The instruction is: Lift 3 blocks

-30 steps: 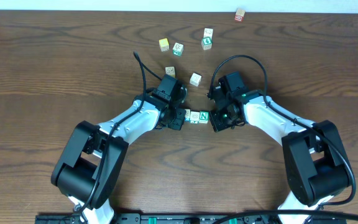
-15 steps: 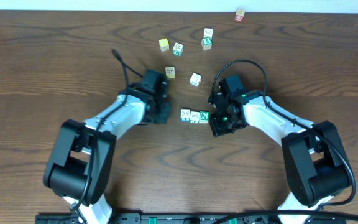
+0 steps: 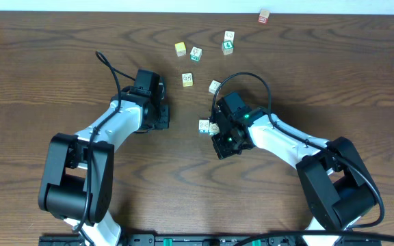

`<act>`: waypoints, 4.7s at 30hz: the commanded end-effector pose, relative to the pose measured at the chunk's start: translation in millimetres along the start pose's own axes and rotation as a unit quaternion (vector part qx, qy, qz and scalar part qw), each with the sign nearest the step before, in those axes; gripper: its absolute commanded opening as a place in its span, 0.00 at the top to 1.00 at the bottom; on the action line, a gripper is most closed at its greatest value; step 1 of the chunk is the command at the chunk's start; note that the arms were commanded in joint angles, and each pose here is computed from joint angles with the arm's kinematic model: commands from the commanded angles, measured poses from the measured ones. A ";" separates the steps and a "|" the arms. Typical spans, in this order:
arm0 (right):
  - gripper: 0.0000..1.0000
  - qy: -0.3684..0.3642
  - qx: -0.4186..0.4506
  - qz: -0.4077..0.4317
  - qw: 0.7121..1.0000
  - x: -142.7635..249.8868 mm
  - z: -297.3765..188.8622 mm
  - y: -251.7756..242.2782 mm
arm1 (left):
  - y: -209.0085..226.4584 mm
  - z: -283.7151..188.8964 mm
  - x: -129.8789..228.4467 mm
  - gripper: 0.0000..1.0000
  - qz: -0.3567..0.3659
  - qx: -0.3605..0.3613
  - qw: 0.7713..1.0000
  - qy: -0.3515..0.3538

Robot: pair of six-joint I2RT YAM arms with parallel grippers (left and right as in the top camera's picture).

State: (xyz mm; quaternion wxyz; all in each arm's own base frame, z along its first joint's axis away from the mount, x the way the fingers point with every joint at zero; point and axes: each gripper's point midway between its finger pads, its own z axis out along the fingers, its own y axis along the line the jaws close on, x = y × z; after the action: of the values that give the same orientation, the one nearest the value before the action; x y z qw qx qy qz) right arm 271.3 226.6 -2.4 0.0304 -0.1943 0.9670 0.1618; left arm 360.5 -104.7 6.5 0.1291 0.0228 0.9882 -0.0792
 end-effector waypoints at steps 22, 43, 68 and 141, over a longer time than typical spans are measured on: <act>0.95 -0.058 0.026 -0.005 0.998 -26.9 0.3 -6.9 | 1.5 -4.5 4.6 0.88 -0.009 -0.003 1.000 0.003; 0.95 -0.069 0.045 -0.009 0.997 -31.5 -0.8 -13.5 | 1.6 -4.5 4.5 0.88 -0.009 -0.003 1.000 0.003; 0.96 -0.070 0.040 -0.009 0.997 -32.4 -0.7 -11.5 | 1.6 -4.4 4.4 0.88 -0.009 -0.003 1.000 0.003; 0.97 -0.084 0.006 -0.009 0.996 -39.8 -1.2 1.1 | 1.6 -4.4 4.4 0.88 -0.009 -0.003 1.000 0.003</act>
State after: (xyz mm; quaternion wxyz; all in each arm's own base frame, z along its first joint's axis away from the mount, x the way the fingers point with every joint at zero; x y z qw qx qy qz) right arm 309.3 239.7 5.3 0.1162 -0.1916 0.9600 0.1681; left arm 357.6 -104.0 5.6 0.1225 0.0152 0.9892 -0.0788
